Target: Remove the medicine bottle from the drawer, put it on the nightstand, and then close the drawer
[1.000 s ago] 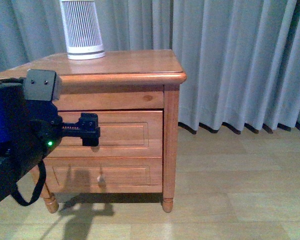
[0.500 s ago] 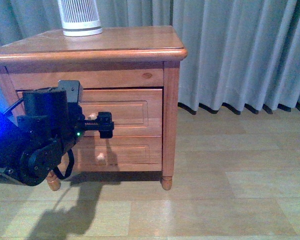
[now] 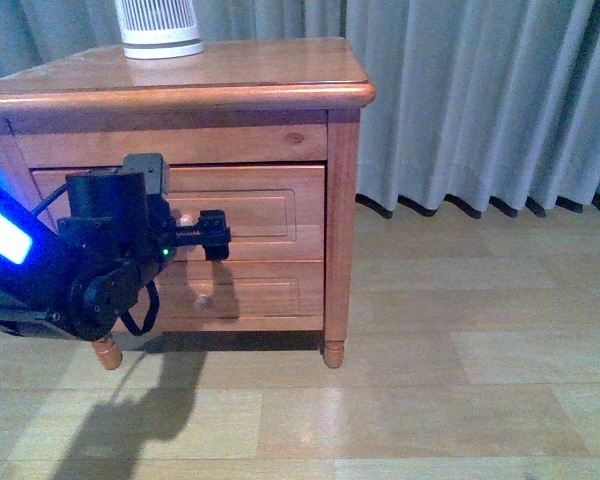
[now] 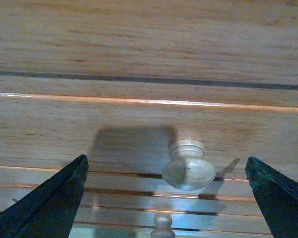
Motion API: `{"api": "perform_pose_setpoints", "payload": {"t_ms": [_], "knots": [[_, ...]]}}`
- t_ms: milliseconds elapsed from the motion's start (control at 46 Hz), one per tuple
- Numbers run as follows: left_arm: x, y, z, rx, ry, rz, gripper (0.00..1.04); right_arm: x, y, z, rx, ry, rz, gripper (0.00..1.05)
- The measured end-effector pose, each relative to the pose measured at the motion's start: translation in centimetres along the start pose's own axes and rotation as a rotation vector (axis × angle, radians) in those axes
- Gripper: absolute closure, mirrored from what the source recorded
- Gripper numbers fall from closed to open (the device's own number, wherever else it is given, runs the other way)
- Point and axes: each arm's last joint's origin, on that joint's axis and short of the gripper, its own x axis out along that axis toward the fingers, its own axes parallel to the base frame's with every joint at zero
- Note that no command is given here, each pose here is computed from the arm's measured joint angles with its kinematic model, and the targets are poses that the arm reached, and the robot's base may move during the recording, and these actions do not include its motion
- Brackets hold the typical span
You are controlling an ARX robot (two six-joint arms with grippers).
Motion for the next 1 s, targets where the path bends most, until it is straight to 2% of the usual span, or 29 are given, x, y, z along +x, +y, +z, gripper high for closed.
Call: {"api": "perform_pose_setpoints", "payload": {"t_ms": [65, 130, 609, 826, 1000], "knots": [[0.1, 0.0, 0.0, -0.003, -0.001, -0.003, 0.07, 0.0, 0.0, 0.0, 0.0, 0.0, 0.0, 0.07], [0.2, 0.0, 0.0, -0.005, -0.002, -0.004, 0.14, 0.0, 0.0, 0.0, 0.0, 0.0, 0.0, 0.07], [0.4, -0.3, -0.3, -0.025, 0.004, -0.016, 0.77, 0.0, 0.0, 0.0, 0.0, 0.0, 0.0, 0.07], [0.1, -0.2, -0.4, -0.031, 0.002, -0.017, 0.79, 0.0, 0.0, 0.0, 0.0, 0.0, 0.0, 0.07], [-2.5, -0.1, -1.0, -0.04, 0.014, -0.035, 0.8, 0.0, 0.0, 0.0, 0.0, 0.0, 0.0, 0.07]]}}
